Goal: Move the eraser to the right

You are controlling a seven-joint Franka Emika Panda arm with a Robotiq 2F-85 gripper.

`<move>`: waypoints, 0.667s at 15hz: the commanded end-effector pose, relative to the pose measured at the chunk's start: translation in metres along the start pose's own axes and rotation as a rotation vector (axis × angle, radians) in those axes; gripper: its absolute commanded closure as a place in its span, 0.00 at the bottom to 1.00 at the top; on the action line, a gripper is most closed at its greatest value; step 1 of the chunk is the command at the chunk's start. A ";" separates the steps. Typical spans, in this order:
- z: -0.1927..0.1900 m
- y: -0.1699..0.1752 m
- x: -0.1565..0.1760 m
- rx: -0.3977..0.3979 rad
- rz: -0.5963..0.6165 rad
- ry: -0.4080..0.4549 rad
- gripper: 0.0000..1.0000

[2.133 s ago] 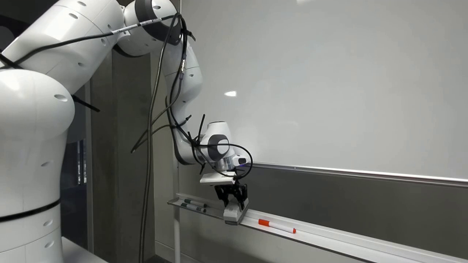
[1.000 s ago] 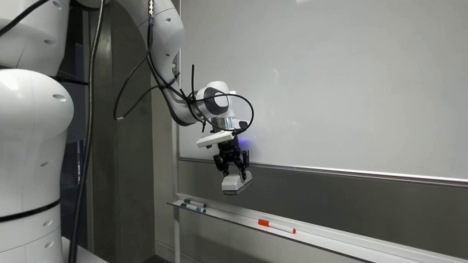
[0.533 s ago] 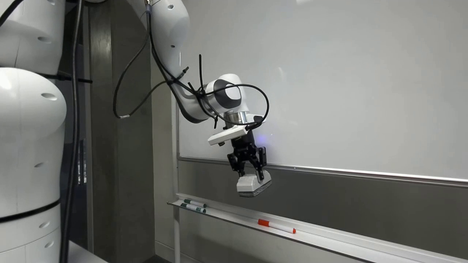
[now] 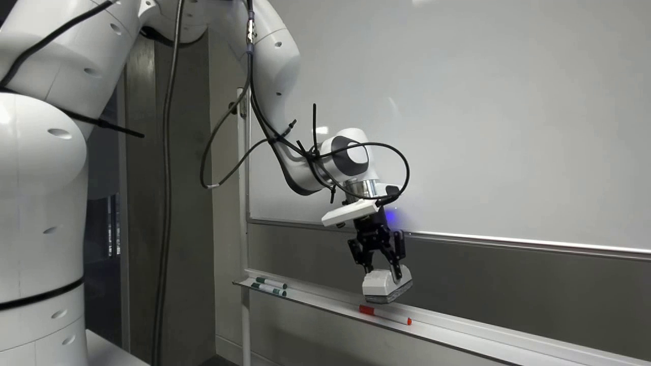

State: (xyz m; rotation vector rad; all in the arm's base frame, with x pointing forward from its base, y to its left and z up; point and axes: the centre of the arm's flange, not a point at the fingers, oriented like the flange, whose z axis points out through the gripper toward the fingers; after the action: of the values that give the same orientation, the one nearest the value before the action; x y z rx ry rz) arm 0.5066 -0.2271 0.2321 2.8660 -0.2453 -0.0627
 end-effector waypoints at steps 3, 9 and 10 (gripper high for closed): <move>0.033 0.008 0.043 -0.005 0.035 0.010 0.63; 0.036 0.017 0.046 0.123 0.235 0.158 0.63; 0.040 0.020 0.048 0.098 0.250 0.176 0.63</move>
State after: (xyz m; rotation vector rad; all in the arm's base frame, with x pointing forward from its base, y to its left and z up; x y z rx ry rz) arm 0.5463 -0.2523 0.2049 2.9116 -0.5220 0.1649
